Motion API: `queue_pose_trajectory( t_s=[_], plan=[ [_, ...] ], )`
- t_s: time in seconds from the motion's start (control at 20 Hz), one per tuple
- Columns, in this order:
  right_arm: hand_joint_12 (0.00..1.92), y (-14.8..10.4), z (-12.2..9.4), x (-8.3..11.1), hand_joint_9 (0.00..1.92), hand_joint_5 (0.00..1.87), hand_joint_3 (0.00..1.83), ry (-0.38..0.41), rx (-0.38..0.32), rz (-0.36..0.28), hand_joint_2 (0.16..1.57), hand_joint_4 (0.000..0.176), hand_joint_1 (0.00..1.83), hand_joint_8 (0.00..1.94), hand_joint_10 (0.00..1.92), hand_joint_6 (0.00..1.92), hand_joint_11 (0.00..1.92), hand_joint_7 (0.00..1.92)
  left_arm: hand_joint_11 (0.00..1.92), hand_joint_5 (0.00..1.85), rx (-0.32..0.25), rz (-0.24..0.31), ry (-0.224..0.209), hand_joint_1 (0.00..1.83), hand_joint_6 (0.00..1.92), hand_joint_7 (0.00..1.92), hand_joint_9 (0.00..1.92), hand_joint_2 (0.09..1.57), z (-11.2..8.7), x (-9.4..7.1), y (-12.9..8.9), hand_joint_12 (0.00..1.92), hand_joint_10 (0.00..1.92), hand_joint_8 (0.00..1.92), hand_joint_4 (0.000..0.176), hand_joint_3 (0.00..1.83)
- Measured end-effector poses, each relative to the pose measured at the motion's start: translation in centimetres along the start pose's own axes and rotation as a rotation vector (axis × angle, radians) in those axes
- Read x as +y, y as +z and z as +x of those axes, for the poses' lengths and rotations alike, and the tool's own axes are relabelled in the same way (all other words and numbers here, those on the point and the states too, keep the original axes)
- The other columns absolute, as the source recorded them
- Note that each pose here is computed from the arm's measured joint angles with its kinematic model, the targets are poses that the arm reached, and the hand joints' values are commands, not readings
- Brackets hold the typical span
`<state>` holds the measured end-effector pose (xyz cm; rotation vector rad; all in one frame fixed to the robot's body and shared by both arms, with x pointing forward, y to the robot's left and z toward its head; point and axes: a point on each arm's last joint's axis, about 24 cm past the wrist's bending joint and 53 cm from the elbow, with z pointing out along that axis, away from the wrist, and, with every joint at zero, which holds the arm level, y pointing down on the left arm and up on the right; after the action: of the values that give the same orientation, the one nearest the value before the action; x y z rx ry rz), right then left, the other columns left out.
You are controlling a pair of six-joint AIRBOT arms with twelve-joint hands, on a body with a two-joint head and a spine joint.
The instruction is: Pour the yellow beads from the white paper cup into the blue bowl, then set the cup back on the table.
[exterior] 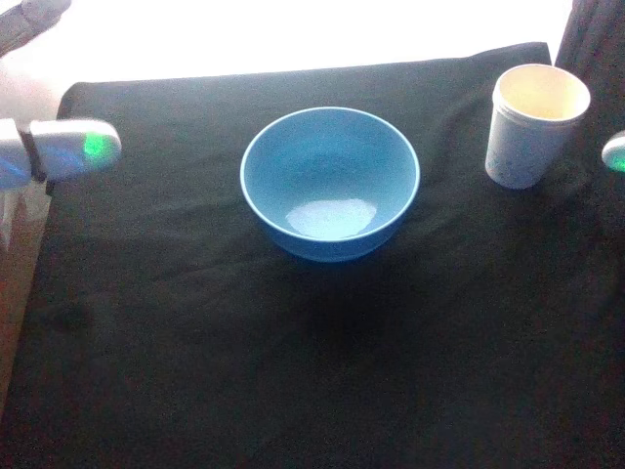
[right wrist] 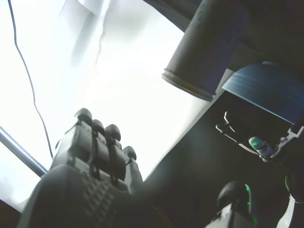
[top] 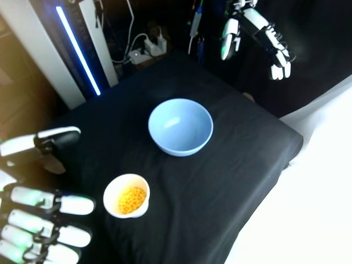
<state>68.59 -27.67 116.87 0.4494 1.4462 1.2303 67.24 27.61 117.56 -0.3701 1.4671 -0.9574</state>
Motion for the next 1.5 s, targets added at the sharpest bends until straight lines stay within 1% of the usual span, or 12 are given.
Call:
queue_pose_trajectory(
  t_s=[0.05,0.1,0.25,0.55,0.65,0.8,1.0,1.05,1.1,1.25,1.45,1.5],
  plan=[
    [0.22,0.0,0.0,-0.3,0.20,0.19,0.02,0.001,0.000,0.012,0.70,0.000,0.92,0.01,0.01,0.00,0.10,0.20,0.00,0.19,0.007,-0.004,0.000,0.60,0.00,0.19,0.16,0.75,0.2,0.1,0.0,0.40,0.00,0.00,0.000,0.00],
    [0.23,0.1,-0.1,-0.6,0.23,0.19,0.00,0.002,-0.003,0.020,0.68,0.000,0.82,0.01,0.02,0.00,0.12,0.21,0.01,0.19,0.013,-0.003,-0.002,0.58,0.00,0.19,0.17,0.75,0.6,0.3,0.2,0.50,0.00,0.00,0.000,0.00],
    [0.42,0.2,0.1,-1.3,0.24,0.20,0.00,0.000,0.001,0.035,0.61,0.000,0.78,0.00,0.00,0.00,0.00,0.20,0.00,0.16,0.040,-0.007,-0.016,0.58,0.00,0.16,0.13,0.73,1.6,0.4,0.3,0.52,0.00,0.00,0.000,0.00],
    [0.03,0.9,-0.2,-4.1,0.06,0.08,0.00,0.086,-0.071,0.073,0.61,0.000,0.74,0.00,0.00,0.00,0.00,0.05,0.00,0.17,0.039,-0.008,-0.021,0.61,0.00,0.18,0.16,0.75,1.6,0.3,0.4,0.57,0.00,0.00,0.000,0.00],
    [0.00,1.2,0.1,-5.5,0.00,0.02,0.00,0.151,-0.087,0.089,0.60,0.000,0.74,0.00,0.00,0.00,0.00,0.00,0.02,0.18,0.041,-0.007,-0.025,0.61,0.00,0.19,0.18,0.73,1.8,0.3,0.4,0.58,0.01,0.01,0.000,0.00],
    [0.00,1.4,1.1,-7.1,0.00,0.00,0.01,0.164,-0.074,0.130,0.62,0.000,0.72,0.00,0.00,0.00,0.00,0.00,0.00,0.19,0.049,-0.001,-0.022,0.59,0.00,0.21,0.20,0.75,2.1,0.2,0.4,0.62,0.00,0.00,0.000,0.00],
    [0.00,1.5,1.3,-9.0,0.00,0.00,0.00,0.192,-0.087,0.180,0.60,0.000,0.70,0.00,0.00,0.00,0.00,0.00,0.00,0.19,0.048,0.000,-0.023,0.56,0.00,0.20,0.16,0.81,2.1,0.2,0.4,0.43,0.00,0.00,0.000,0.01],
    [0.00,1.6,1.6,-9.5,0.00,0.00,0.00,0.197,-0.085,0.193,0.58,0.022,0.69,0.00,0.00,0.00,0.00,0.00,0.00,0.19,0.050,0.001,-0.024,0.56,0.00,0.20,0.16,0.81,2.2,0.2,0.4,0.43,0.00,0.00,0.000,0.01],
    [0.00,1.6,1.9,-9.9,0.00,0.00,0.00,0.199,-0.080,0.208,0.59,0.027,0.67,0.00,0.00,0.00,0.00,0.00,0.00,0.19,0.049,0.002,-0.027,0.58,0.00,0.19,0.16,0.81,2.3,0.2,0.4,0.43,0.00,0.00,0.000,0.00],
    [0.00,2.0,2.9,-10.8,0.00,0.00,0.00,0.214,-0.072,0.230,0.61,0.015,0.73,0.00,0.00,0.00,0.00,0.00,0.00,0.20,0.056,0.004,-0.030,0.58,0.00,0.20,0.17,0.87,2.7,0.2,0.5,0.53,0.00,0.00,0.000,0.00],
    [0.00,3.0,3.7,-11.6,0.00,0.00,0.01,0.220,-0.062,0.252,0.62,0.014,0.73,0.00,0.00,0.00,0.00,0.00,0.00,0.18,0.054,0.009,-0.032,0.57,0.00,0.20,0.19,0.88,2.7,0.1,0.6,0.62,0.00,0.00,0.000,0.00],
    [0.01,3.1,4.1,-11.9,0.00,0.00,0.00,0.221,-0.058,0.261,0.62,0.000,0.67,0.01,0.00,0.00,0.01,0.02,0.00,0.18,0.053,0.012,-0.031,0.57,0.00,0.19,0.17,0.88,2.7,0.1,0.6,0.58,0.00,0.00,0.000,0.00]
  ],
)
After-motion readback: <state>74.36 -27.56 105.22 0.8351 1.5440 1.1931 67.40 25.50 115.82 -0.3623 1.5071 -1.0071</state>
